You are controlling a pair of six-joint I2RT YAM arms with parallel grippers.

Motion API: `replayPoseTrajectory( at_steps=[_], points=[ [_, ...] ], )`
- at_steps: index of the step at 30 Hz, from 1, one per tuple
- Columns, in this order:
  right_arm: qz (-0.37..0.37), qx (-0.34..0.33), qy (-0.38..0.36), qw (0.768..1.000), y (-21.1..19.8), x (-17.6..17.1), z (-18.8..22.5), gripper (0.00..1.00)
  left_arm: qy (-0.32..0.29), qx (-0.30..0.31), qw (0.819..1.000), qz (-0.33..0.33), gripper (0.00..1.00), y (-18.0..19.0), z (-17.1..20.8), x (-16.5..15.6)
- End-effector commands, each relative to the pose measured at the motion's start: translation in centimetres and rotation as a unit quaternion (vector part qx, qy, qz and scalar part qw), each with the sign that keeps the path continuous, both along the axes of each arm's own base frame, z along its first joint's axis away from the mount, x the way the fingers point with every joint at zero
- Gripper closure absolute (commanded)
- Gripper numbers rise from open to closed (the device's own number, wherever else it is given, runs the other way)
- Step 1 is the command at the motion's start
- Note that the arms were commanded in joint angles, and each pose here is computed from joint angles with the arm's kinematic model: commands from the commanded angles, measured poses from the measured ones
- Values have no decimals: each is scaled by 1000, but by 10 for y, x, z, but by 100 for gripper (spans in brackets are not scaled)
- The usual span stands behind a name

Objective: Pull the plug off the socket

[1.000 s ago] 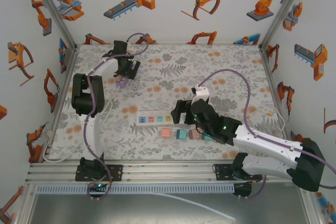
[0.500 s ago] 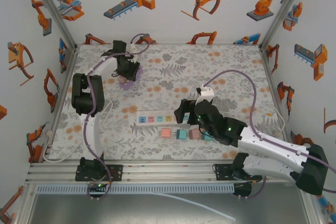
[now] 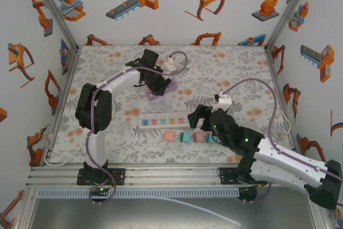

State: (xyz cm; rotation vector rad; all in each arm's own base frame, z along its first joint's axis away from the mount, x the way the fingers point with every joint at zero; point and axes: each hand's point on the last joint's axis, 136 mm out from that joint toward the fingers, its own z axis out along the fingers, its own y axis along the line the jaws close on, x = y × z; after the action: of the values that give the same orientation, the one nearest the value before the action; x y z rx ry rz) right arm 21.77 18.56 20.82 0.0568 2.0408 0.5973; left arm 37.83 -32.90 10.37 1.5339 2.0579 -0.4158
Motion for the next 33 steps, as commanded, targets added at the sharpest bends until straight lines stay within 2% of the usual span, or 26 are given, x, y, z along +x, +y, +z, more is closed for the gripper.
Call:
replayPoseTrajectory(
  at_steps=[1,6,13,18,20,21,23,24,28,33],
  points=[
    [-36,-4,-6,999,-22,-1,-2,19,-55,16,995,-87,62,-21,1,-16],
    [-40,-2,-7,999,-31,-6,-2,20,-78,34,982,-170,60,-49,-12,-41],
    [-47,2,-2,999,-36,-8,-8,21,-31,32,972,-232,57,-61,-37,-70],
    [-44,4,0,999,-35,-9,-8,21,-36,59,973,-220,56,-59,-57,-63],
    [-44,2,2,999,-35,-9,-9,21,-34,59,974,-214,52,-60,-58,-62],
    [-44,2,2,999,-36,-9,-10,21,-32,58,975,-211,49,-60,-59,-63],
    [-49,1,1,999,-37,-8,-11,21,-27,55,977,-203,32,-60,-58,-63],
    [-50,0,0,999,-38,-8,-11,21,-27,52,978,-201,30,-61,-56,-63],
    [-56,-5,-11,998,-40,-6,-6,21,-33,36,980,-191,29,-64,-40,-61],
    [-44,-42,-38,997,-41,-3,4,20,-48,4,985,-163,28,-71,-9,-56]
  ],
)
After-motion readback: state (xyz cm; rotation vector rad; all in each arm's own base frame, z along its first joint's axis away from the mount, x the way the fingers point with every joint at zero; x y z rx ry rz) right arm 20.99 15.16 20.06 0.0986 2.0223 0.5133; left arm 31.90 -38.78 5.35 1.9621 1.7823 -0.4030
